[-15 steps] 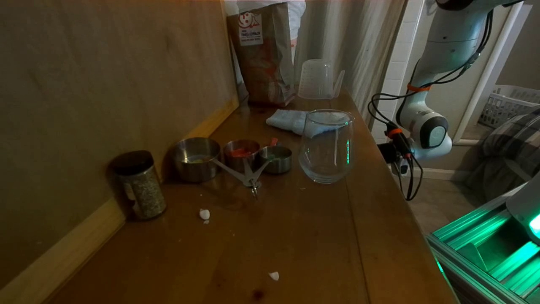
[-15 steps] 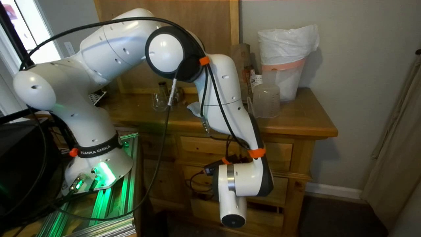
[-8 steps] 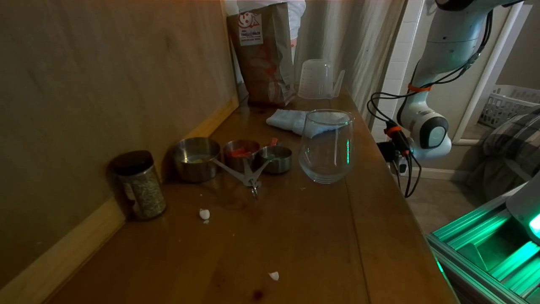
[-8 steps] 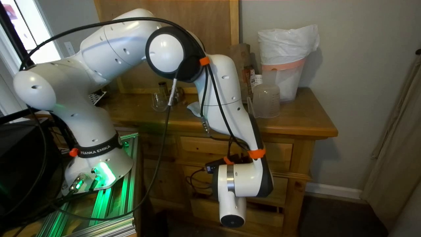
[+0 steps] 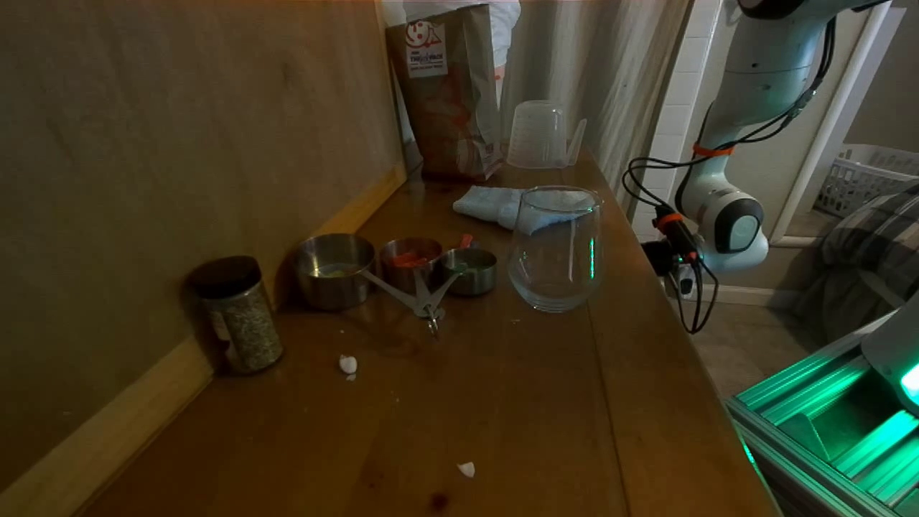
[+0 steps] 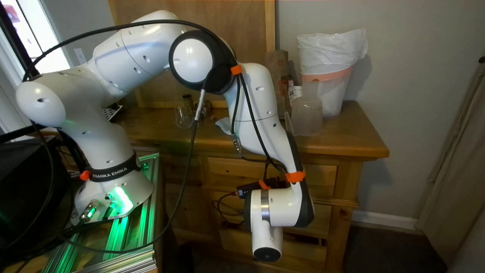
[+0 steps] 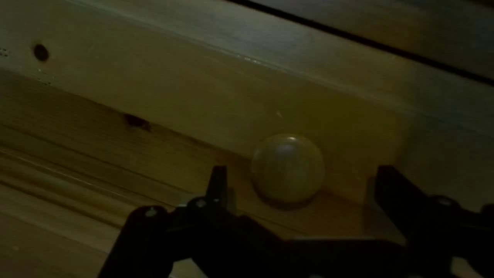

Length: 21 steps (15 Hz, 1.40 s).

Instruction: Move the towel to the top drawer on the right, then close the drawer

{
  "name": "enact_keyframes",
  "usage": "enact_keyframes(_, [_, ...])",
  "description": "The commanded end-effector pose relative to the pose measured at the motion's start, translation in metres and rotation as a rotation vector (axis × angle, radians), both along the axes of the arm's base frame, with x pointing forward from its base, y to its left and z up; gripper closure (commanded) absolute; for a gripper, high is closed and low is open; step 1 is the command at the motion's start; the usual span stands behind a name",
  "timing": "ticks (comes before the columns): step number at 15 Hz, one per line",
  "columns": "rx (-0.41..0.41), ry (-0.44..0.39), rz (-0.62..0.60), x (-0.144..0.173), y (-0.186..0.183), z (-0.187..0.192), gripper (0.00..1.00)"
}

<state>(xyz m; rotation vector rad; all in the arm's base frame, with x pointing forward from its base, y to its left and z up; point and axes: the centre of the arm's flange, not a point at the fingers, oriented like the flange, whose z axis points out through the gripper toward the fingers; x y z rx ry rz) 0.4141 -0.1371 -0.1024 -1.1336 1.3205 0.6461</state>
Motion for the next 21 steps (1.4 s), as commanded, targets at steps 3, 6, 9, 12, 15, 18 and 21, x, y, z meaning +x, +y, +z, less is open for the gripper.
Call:
enact_keyframes(3, [0.022, 0.038, -0.013, -0.003, 0.001, 0.001, 0.48])
enact_keyframes(6, [0.028, 0.056, -0.010, -0.003, 0.002, -0.001, 0.10])
enact_keyframes(9, [0.035, 0.067, -0.005, -0.004, 0.006, -0.002, 0.00])
enact_keyframes(12, [0.045, 0.080, 0.001, -0.004, 0.010, -0.002, 0.00])
enact_keyframes(15, [0.062, 0.089, 0.008, -0.005, 0.015, 0.000, 0.00])
enact_keyframes(18, [0.081, 0.086, 0.011, -0.006, 0.019, 0.002, 0.10])
enact_keyframes(21, [0.091, 0.080, 0.007, -0.006, 0.018, 0.004, 0.42])
